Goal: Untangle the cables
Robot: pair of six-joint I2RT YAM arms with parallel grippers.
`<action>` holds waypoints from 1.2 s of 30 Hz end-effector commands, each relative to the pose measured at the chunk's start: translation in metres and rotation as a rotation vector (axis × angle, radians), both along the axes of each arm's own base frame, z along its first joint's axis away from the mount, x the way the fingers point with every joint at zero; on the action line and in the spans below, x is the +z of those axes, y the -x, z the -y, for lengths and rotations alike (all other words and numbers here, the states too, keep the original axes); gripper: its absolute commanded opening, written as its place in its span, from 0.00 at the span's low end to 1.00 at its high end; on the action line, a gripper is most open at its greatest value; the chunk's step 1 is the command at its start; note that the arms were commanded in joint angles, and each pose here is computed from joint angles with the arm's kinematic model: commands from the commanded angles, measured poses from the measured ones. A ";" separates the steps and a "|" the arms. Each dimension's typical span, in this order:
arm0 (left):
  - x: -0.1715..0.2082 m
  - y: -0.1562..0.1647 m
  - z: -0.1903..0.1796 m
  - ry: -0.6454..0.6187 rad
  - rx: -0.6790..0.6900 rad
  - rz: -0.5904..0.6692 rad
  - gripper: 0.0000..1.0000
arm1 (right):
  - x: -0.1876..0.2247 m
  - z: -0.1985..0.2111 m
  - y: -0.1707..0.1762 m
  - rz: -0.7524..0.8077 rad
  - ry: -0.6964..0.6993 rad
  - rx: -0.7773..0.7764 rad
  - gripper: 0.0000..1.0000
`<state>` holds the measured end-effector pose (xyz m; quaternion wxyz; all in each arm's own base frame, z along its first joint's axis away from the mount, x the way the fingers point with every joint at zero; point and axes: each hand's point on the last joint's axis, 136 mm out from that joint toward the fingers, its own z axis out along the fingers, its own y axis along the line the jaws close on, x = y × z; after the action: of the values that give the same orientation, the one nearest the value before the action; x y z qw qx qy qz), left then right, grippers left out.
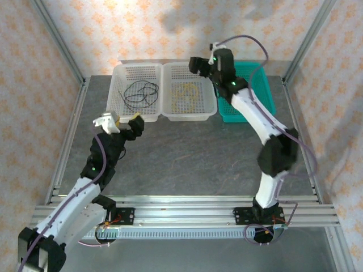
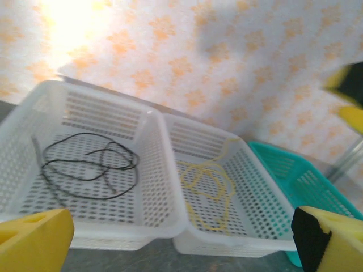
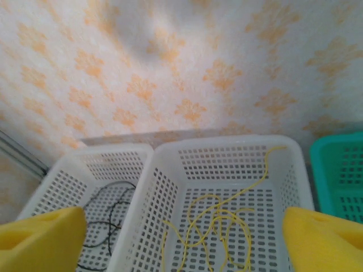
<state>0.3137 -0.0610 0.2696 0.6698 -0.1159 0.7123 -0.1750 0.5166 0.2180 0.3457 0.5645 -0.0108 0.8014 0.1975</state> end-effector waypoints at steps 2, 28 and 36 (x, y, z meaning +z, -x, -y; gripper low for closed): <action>-0.017 0.015 -0.043 -0.073 0.211 0.044 0.99 | -0.012 0.041 0.045 0.090 0.011 -0.095 0.97; -0.110 0.002 -0.080 -0.478 0.370 -0.022 1.00 | -0.200 0.222 0.174 0.184 0.190 -0.454 1.00; -0.115 -0.033 -0.089 -0.391 0.335 0.032 1.00 | -0.206 0.222 0.148 0.198 0.176 -0.400 1.00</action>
<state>0.3351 0.0270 0.1222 0.6529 -0.0842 0.7434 0.1182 0.3523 -0.0070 0.1134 0.6257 0.0932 0.7745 -0.0045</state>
